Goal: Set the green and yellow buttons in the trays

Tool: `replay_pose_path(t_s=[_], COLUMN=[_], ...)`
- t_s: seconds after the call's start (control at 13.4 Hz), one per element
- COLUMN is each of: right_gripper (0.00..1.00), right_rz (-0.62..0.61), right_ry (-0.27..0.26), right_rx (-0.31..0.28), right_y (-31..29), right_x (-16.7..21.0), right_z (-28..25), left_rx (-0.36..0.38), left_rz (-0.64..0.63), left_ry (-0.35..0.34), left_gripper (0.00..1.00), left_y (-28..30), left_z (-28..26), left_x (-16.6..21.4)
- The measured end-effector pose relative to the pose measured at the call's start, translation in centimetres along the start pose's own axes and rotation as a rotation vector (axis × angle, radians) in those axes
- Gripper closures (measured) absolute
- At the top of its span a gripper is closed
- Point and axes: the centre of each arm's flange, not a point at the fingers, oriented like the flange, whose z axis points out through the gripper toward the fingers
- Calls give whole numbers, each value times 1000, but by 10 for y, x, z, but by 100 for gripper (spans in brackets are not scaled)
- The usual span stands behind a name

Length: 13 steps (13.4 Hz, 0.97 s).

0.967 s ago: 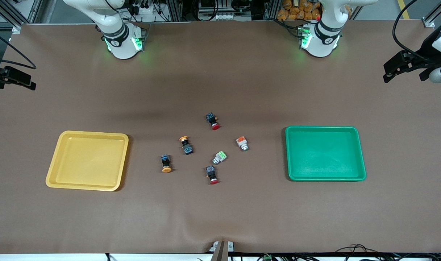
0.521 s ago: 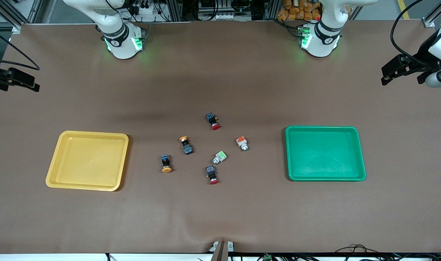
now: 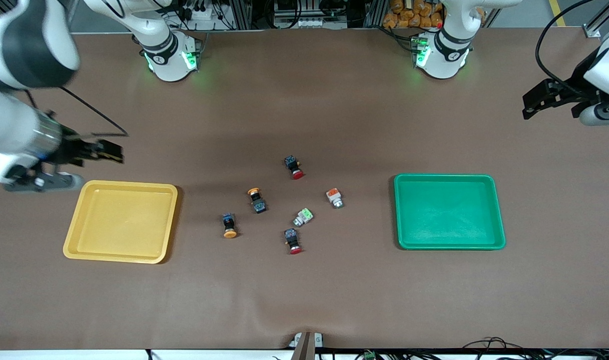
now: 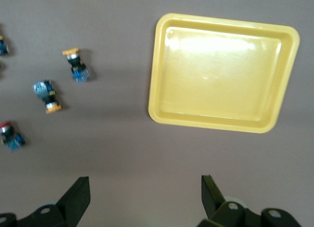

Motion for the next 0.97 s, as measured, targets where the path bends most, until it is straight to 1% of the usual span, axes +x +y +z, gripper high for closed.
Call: replay_pose_path(t_s=[0.22,0.37,0.6,0.74,0.97], right_gripper=[0,0,0,0,0], right_rz=[60,72,122,131,92], right_ry=[10,12,-1,-7,-30], right_rx=[-10,-17,-32,-58,-82], right_y=[-37,-59,-83,-107,-135], right_x=[14,26,49,56,67], right_z=[25,50,105,137,200], left_rx=[1,-6,-30,-45,-78], left_rz=[35,-11,-143,-245,-366], left_ry=[-24,-12,-9,-19,-25], left_gripper=[0,0,0,0,0], left_y=[33,74,146,195,255], left_z=[41,84,152,196,264], left_x=[18,34,44,47,50])
